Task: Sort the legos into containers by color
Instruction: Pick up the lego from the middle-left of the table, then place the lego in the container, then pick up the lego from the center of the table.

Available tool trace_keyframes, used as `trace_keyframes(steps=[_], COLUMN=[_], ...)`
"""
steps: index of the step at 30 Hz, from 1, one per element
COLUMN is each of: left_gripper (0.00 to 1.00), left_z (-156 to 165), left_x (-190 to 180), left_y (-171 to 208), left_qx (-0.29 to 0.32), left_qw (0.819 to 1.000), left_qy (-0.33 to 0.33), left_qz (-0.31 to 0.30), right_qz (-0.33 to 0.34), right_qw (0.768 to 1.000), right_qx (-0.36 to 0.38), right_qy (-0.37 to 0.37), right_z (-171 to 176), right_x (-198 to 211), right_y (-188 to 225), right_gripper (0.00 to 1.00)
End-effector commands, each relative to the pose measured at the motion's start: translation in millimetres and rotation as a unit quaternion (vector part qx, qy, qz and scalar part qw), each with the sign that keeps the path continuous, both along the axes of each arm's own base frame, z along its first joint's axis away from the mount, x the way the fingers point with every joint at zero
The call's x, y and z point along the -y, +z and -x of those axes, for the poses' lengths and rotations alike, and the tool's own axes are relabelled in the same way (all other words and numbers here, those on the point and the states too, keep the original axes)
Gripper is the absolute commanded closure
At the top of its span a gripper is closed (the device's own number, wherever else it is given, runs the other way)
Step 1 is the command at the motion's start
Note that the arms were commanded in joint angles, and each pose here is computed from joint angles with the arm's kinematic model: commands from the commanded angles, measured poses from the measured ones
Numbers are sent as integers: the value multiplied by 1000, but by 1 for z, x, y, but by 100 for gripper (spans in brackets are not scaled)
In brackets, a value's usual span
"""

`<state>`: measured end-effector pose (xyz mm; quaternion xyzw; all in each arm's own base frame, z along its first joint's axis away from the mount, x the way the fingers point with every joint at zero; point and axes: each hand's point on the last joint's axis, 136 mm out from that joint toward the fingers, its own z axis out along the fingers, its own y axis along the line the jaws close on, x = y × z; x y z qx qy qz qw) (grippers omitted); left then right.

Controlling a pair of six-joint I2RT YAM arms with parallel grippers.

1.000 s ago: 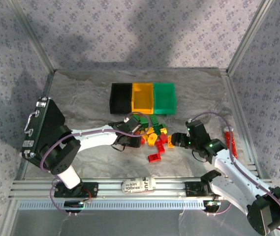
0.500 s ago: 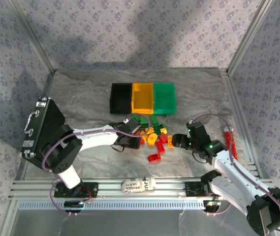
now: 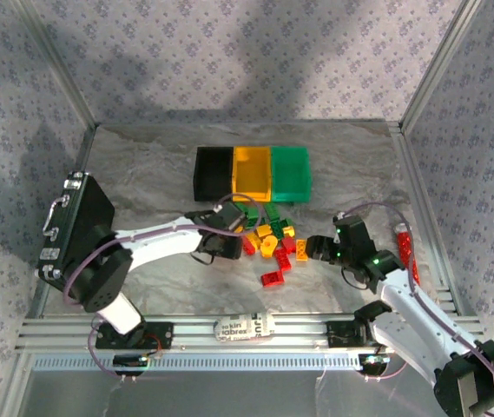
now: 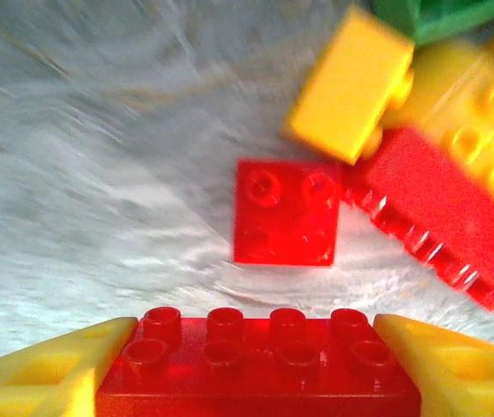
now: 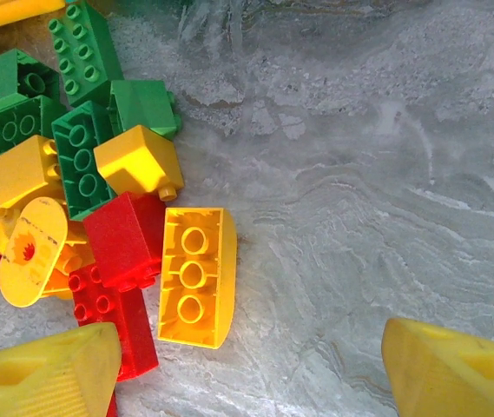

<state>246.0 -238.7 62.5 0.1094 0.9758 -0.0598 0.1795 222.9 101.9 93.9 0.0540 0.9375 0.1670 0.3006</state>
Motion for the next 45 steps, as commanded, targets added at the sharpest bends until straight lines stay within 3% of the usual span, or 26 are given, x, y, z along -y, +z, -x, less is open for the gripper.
trace_keyframes(steps=[1,9,14,21,22,24,25,30,34,40,45], left_gripper=[40,39,39,38,33,7,0,0,2,8,13], left_z=[-32,-123,-170,-204,-206,-210,-211,-205,-183,-130,-77], left_x=[-15,-41,-42,-36,-36,-36,-37,-41,-45,-50,-37], left_y=[54,104,102,86,85,88,90,102,111,110,87], left_qx=[53,95,94,86,84,86,90,102,110,122,97], left_qw=[998,993,990,991,991,991,991,989,986,984,992], left_qy=[8,46,67,70,71,73,75,79,80,67,25], left_qz=[16,50,86,73,73,72,71,75,95,110,74], right_qz=[-10,-18,-22,-24,-25,-25,-25,-28,-26,-4,15], right_qw=[1000,1000,1000,999,999,999,999,999,998,994,992], right_qx=[-5,-15,-16,-16,-15,-16,-16,-16,-18,-22,-14], right_qy=[1,9,15,19,20,22,23,32,59,107,125], right_z=[3,6,7,7,7,7,7,5,7,10,9], right_x=[-1,-5,-7,-9,-9,-10,-10,-14,-22,-40,-52], right_y=[2,-5,-3,-2,-2,-3,-3,-1,0,4,11], right_gripper=[19,19,20,20,20,20,20,20,20,20,22])
